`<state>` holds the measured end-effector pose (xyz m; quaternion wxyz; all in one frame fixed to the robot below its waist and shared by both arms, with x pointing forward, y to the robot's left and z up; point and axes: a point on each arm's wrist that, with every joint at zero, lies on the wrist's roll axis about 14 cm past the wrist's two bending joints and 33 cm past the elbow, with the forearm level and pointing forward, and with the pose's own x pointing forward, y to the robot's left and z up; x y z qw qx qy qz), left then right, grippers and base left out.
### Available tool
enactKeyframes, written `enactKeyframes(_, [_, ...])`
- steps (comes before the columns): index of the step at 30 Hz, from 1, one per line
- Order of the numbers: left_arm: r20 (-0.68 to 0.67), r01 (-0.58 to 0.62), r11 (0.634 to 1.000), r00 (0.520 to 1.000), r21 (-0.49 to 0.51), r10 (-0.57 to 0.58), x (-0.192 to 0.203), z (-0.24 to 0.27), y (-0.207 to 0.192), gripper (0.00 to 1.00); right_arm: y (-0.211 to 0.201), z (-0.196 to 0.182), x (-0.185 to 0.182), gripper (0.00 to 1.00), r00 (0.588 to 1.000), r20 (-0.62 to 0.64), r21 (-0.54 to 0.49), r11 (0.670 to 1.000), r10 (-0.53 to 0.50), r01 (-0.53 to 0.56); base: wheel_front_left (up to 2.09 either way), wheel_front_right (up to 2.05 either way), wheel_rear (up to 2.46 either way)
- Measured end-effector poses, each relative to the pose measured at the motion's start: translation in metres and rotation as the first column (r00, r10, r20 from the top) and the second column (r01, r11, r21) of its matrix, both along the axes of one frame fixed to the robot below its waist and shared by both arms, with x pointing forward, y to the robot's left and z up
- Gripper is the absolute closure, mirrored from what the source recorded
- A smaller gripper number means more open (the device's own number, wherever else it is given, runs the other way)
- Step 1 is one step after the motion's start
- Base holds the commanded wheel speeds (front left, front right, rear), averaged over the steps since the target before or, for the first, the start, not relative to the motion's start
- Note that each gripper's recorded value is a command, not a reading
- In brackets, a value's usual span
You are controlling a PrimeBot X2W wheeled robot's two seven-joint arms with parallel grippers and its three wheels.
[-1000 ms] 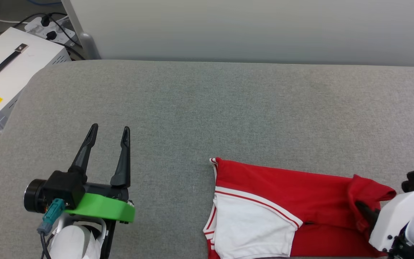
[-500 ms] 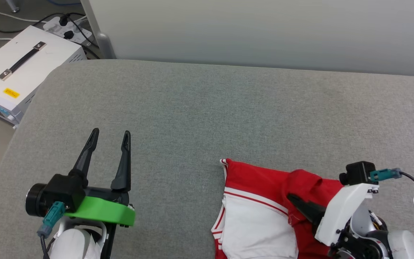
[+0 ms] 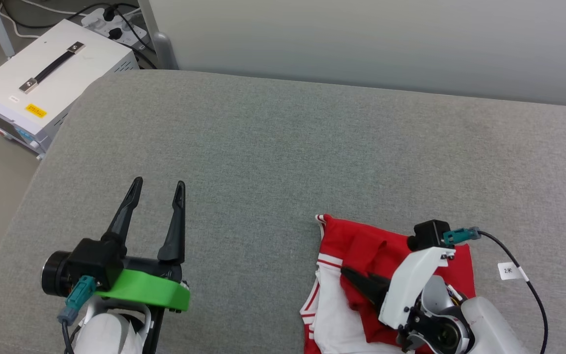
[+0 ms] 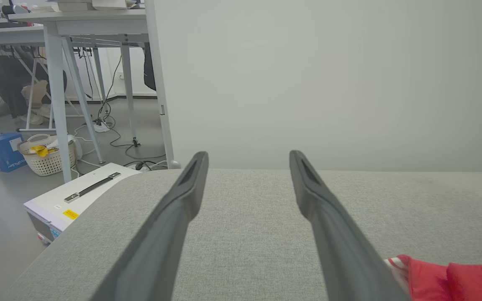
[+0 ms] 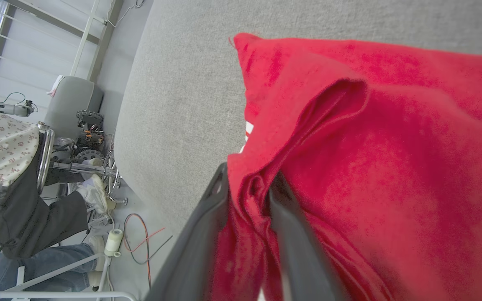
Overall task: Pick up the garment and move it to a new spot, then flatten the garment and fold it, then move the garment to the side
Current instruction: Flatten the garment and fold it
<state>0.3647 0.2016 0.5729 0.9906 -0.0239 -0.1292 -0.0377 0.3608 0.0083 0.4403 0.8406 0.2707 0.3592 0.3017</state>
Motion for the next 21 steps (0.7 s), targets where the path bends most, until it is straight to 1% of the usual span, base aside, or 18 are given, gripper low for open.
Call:
enactKeyframes(2, [0.0,-0.003,1.0,1.0,0.0,0.003,-0.001,0.0,0.001,0.0,0.01,0.002,-0.003,0.0,1.0,0.002,0.011,1.0,0.029,-0.029,0.0,0.0,0.0])
enactKeyframes(4, [0.001,-0.005,1.0,1.0,0.0,0.005,-0.001,0.0,0.002,0.0,0.023,0.01,-0.008,0.0,0.998,0.006,0.051,0.997,0.061,-0.062,0.0,0.0,0.0])
enactKeyframes(7, [0.008,-0.006,1.0,1.0,-0.001,0.006,-0.002,0.003,0.002,0.0,0.044,0.027,-0.02,0.0,0.993,0.016,0.135,0.984,0.117,-0.118,0.0,0.0,0.0])
enactKeyframes(9, [0.012,-0.005,1.0,1.0,-0.001,0.005,-0.002,0.004,0.001,0.0,0.049,0.034,-0.023,0.0,0.991,0.034,0.145,0.98,0.13,-0.134,0.0,0.0,0.0])
enactKeyframes(12, [0.019,0.004,1.0,1.0,-0.003,-0.004,-0.002,0.006,-0.001,0.0,0.049,0.046,-0.02,0.0,0.99,0.074,0.156,0.979,0.121,-0.131,0.0,0.0,0.0])
enactKeyframes(14, [0.025,0.017,1.0,1.0,-0.003,-0.016,0.0,0.008,-0.006,0.0,0.042,0.058,-0.01,0.0,0.985,0.146,0.128,0.985,0.094,-0.113,0.0,0.0,0.0])
enactKeyframes(15, [0.026,0.02,1.0,0.999,-0.004,-0.02,0.0,0.008,-0.007,0.0,0.038,0.062,-0.005,0.0,0.98,0.183,0.099,0.99,0.081,-0.1,0.0,0.0,0.0])
enactKeyframes(17, [0.029,0.03,1.0,0.999,-0.004,-0.03,0.002,0.009,-0.01,0.0,0.025,0.074,0.01,0.0,0.957,0.285,0.021,0.998,0.053,-0.062,0.0,0.0,0.0])
enactKeyframes(20, [0.026,0.048,0.999,0.998,-0.006,-0.048,0.005,0.008,-0.016,0.0,0.001,0.094,0.032,0.0,0.903,0.429,-0.082,0.997,0.02,0.016,0.0,0.0,0.0])
enactKeyframes(21, [0.026,0.055,0.998,0.998,-0.006,-0.055,0.006,0.008,-0.018,0.0,-0.011,0.099,0.039,0.0,0.876,0.481,-0.128,0.99,0.017,0.051,0.0,0.0,0.0])
